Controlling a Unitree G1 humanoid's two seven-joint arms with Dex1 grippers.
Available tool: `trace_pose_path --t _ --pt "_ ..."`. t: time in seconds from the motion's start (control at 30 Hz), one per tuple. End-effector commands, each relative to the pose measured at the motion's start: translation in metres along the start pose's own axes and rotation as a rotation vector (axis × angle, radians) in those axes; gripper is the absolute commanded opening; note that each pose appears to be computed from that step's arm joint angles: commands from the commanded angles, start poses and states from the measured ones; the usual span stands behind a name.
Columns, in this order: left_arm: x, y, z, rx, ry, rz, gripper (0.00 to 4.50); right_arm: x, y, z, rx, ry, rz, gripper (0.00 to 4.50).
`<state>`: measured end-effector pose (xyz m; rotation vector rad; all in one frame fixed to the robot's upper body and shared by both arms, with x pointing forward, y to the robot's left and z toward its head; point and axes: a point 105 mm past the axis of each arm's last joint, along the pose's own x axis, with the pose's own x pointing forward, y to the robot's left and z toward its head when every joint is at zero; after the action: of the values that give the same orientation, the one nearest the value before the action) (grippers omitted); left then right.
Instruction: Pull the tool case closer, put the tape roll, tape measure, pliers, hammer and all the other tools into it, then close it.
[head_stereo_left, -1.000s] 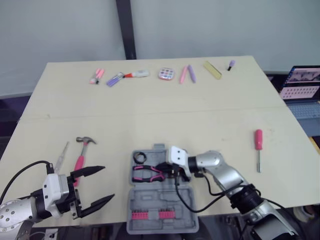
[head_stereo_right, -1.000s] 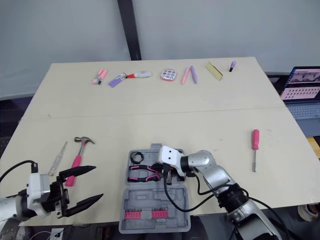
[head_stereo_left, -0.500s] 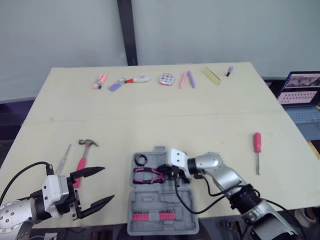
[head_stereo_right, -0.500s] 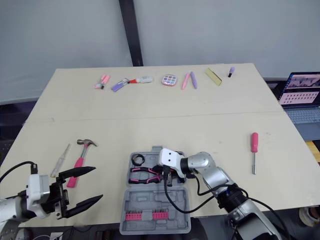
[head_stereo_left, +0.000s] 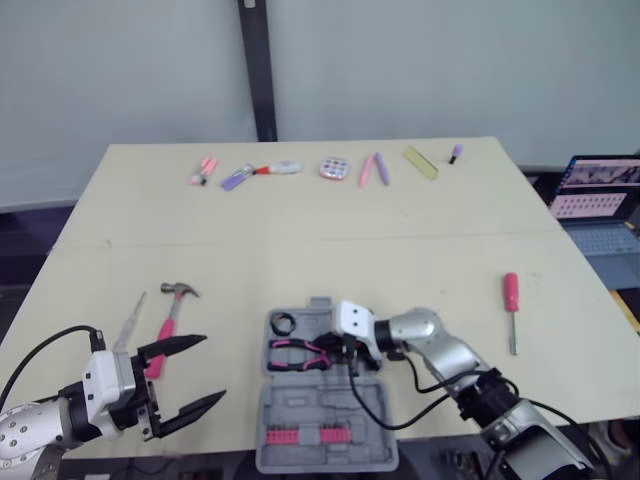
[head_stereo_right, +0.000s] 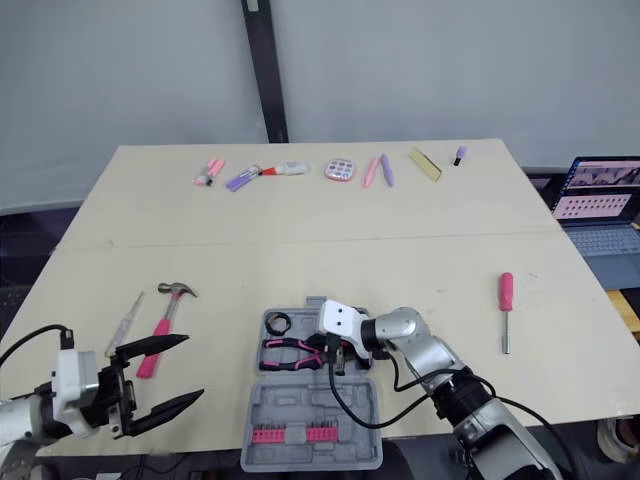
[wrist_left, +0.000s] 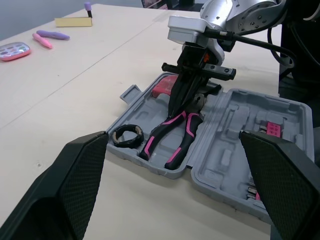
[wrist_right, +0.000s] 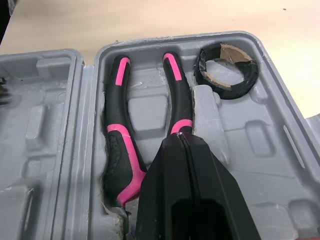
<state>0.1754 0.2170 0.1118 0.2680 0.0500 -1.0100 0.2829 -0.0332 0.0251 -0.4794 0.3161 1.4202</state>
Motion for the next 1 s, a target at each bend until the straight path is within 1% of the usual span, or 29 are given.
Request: trace_pose_path --t 0.03,0.17,0.33,0.53,0.63,0.7,0.8,0.87,0.93,1.0 --pt "0.002 -0.003 0.003 0.020 -0.008 -0.011 4.50 -0.010 0.030 -0.099 0.198 0.347 0.015 0.03" --pt "0.004 -0.003 0.003 0.011 -0.007 -0.014 4.50 -0.007 0.020 -0.078 0.193 0.239 -0.033 0.03" --pt "0.008 -0.003 0.001 0.003 0.006 -0.036 4.50 -0.014 0.001 -0.019 0.133 0.000 -0.105 0.03" --pt "0.018 -0.003 0.003 0.001 0.006 -0.070 4.50 -0.039 -0.001 0.046 0.049 -0.195 -0.109 0.03" --pt "0.024 -0.003 0.003 -0.002 0.025 -0.093 4.50 -0.058 0.003 0.069 0.024 -0.245 -0.101 0.03" --pt "0.026 -0.003 0.003 -0.005 0.034 -0.102 4.50 -0.073 0.008 0.076 0.018 -0.255 -0.098 0.03" --pt "0.026 -0.006 -0.001 -0.002 0.068 -0.132 4.50 -0.096 0.016 0.075 0.014 -0.238 -0.108 0.03" --pt "0.025 -0.006 -0.001 -0.009 0.072 -0.129 4.50 -0.110 0.022 0.066 0.034 -0.202 -0.111 0.03" --pt "0.024 -0.007 -0.001 -0.004 0.065 -0.127 4.50 -0.128 0.030 0.052 0.097 -0.136 -0.108 0.03" --pt "0.020 -0.010 -0.001 -0.004 0.065 -0.133 4.50 -0.142 0.041 0.041 0.171 -0.090 -0.102 0.56"
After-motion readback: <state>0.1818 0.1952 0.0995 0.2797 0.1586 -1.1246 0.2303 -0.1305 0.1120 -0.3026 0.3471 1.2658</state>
